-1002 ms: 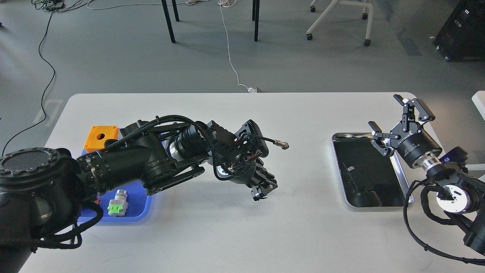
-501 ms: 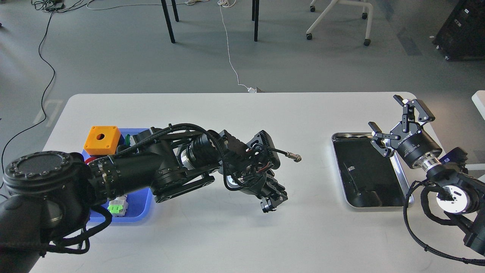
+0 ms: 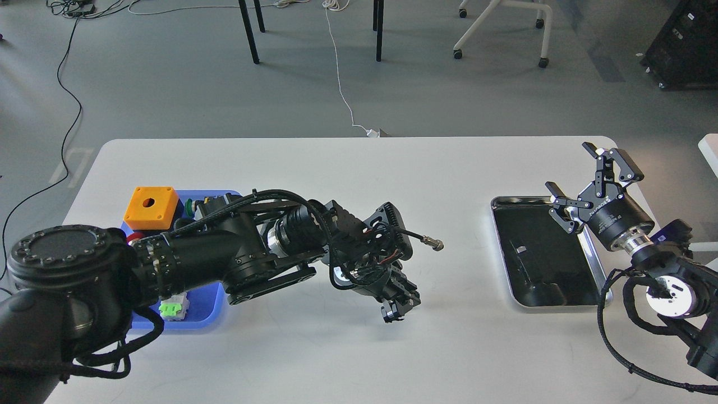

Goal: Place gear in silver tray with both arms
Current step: 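Release the gear on the table and withdraw the left arm, then reach the right gripper toward the black gear on the table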

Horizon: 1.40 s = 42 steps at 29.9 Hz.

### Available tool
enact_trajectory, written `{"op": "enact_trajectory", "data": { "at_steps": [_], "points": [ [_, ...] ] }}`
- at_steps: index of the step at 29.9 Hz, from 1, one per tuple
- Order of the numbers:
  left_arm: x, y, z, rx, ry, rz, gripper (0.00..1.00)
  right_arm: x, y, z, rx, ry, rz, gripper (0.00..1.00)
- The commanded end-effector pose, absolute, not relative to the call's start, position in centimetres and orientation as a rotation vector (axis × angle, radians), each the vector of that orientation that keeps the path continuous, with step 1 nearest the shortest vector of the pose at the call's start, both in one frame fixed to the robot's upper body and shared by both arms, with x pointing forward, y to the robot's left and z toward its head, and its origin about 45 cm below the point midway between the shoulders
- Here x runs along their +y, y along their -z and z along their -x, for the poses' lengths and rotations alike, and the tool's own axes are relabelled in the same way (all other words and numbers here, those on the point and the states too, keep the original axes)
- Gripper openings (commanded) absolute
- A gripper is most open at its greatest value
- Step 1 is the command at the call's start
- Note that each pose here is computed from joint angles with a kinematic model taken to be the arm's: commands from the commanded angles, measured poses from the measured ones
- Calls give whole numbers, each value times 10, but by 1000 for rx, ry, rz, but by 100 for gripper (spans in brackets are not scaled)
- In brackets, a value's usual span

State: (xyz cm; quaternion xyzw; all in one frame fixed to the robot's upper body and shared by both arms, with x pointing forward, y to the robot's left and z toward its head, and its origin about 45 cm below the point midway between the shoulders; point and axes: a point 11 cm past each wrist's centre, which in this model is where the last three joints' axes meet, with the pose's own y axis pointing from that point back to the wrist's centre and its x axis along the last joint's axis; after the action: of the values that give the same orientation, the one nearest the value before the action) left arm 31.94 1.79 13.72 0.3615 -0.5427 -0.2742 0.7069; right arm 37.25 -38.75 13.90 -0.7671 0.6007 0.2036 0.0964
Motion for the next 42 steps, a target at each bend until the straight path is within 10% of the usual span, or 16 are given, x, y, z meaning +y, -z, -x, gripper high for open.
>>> {"op": "enact_trajectory", "data": {
  "at_steps": [1, 9, 28, 42],
  "points": [
    [18, -137, -320, -1205, 608, -803, 32, -388, -139, -372, 1780, -603, 2272, 99],
    [22, -146, -326, -1221, 591, -805, 78, -386, -139, -372, 1776, -605, 2273, 99],
    [146, -272, -379, -519, -312, -208, 94, -379, -140, -375, 1752, -609, 2279, 99],
    [280, -251, -375, 18, -1071, 344, 98, -356, -152, -380, 1648, -575, 2381, 99]
  ]
}}
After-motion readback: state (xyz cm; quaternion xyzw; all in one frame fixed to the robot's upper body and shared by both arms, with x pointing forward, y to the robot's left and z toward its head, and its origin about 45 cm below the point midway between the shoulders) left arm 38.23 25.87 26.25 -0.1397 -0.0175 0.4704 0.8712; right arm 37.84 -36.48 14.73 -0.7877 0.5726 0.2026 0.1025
